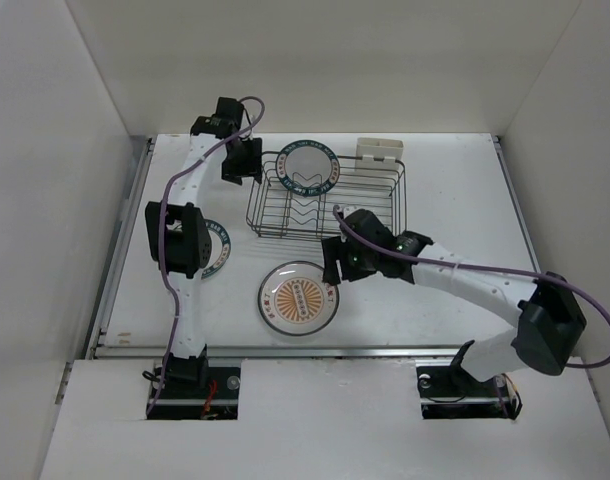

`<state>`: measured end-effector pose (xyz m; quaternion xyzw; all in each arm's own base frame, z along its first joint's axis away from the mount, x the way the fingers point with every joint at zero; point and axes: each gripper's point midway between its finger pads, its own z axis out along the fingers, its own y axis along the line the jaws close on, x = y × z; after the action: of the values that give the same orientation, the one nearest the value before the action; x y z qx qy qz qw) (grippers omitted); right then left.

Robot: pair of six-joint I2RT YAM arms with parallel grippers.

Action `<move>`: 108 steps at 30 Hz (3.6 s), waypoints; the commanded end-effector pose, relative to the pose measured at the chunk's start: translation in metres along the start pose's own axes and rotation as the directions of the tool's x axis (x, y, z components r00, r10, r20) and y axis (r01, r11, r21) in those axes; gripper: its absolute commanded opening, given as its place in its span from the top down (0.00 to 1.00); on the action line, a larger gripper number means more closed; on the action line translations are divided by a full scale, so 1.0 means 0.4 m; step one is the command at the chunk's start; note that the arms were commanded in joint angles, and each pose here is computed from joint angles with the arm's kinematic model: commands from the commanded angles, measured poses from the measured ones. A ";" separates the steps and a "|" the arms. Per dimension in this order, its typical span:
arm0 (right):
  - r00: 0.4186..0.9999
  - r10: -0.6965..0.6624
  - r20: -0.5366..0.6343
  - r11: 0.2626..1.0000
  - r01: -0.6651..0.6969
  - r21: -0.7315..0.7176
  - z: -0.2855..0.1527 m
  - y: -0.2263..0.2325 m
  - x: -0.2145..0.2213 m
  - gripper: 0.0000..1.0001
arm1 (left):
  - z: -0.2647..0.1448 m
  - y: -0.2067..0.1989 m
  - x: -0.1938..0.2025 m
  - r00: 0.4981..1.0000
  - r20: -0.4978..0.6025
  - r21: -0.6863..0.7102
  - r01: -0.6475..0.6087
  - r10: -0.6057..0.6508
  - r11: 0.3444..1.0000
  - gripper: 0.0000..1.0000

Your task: Unload the plates from the dish rack

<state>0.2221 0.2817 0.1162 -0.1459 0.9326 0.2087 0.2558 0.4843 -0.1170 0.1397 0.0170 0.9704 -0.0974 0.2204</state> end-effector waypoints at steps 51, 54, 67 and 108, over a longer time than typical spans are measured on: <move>0.560 -0.555 0.615 0.830 0.413 0.374 -0.051 -0.181 -0.984 1.00 | -0.248 0.124 0.130 0.986 0.052 -0.101 -0.153 0.158 0.983 0.22; 0.523 -0.563 0.640 0.826 0.374 0.421 -0.122 -0.181 -1.006 1.00 | -0.253 0.114 0.131 0.986 0.052 -0.079 -0.154 0.158 0.985 0.22; 0.700 -0.288 0.654 0.908 0.416 -0.045 -0.163 -0.006 -0.818 1.00 | -0.438 -0.006 0.078 0.929 0.264 0.095 -0.291 0.258 0.952 0.21; 0.869 -0.147 0.472 0.709 0.425 -0.563 -0.026 0.319 -0.446 1.00 | -0.409 -0.075 0.400 0.942 -0.033 0.493 -0.276 0.335 0.825 1.00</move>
<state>0.3244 0.3963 0.2048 -0.3102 0.7580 0.4608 0.3419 0.2931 -0.0911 0.1932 0.2285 0.9340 -0.2264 0.1558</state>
